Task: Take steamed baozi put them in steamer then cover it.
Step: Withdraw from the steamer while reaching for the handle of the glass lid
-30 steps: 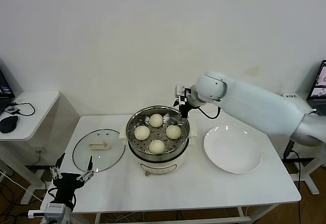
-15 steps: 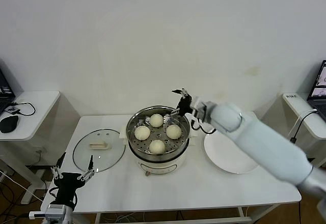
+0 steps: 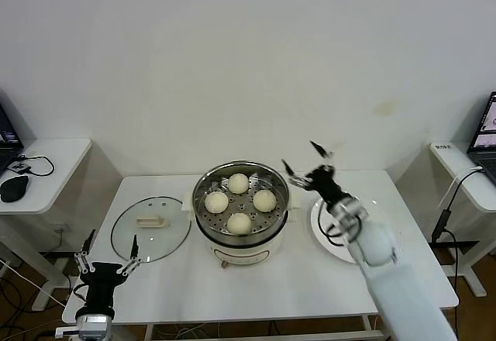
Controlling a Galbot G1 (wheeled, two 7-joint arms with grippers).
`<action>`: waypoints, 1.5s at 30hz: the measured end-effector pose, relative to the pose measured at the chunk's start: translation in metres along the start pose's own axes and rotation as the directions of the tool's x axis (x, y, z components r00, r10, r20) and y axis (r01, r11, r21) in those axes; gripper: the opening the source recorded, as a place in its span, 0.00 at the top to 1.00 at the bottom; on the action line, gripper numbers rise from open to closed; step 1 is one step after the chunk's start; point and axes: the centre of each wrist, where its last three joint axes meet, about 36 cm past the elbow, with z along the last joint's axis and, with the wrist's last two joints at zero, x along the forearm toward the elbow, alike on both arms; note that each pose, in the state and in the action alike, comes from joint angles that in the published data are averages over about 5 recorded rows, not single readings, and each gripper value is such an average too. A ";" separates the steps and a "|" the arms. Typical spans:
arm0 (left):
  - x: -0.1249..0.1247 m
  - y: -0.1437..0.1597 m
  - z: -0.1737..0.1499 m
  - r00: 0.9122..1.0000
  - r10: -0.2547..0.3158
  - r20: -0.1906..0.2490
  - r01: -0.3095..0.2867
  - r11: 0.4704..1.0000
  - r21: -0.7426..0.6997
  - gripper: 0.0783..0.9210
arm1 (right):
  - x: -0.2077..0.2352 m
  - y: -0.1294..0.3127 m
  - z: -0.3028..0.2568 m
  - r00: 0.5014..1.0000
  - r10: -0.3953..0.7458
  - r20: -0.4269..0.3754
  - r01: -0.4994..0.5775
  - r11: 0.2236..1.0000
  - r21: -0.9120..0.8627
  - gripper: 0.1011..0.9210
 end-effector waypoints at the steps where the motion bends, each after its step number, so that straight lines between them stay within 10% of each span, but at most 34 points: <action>1: -0.001 0.001 0.003 1.000 -0.001 0.007 0.001 0.999 -0.040 0.12 | 0.012 -0.003 0.004 0.999 0.031 -0.010 -0.032 0.999 -0.012 0.12; 19: -0.077 0.006 0.084 0.987 0.156 0.027 -0.090 0.694 -0.715 0.12 | 0.186 0.006 0.018 0.910 0.349 -0.225 -0.370 0.927 -0.058 0.12; 45: -0.177 -0.006 0.136 0.968 0.243 -0.067 -0.173 0.450 -0.876 0.12 | 0.243 0.027 0.016 0.849 0.418 -0.322 -0.457 0.888 -0.051 0.12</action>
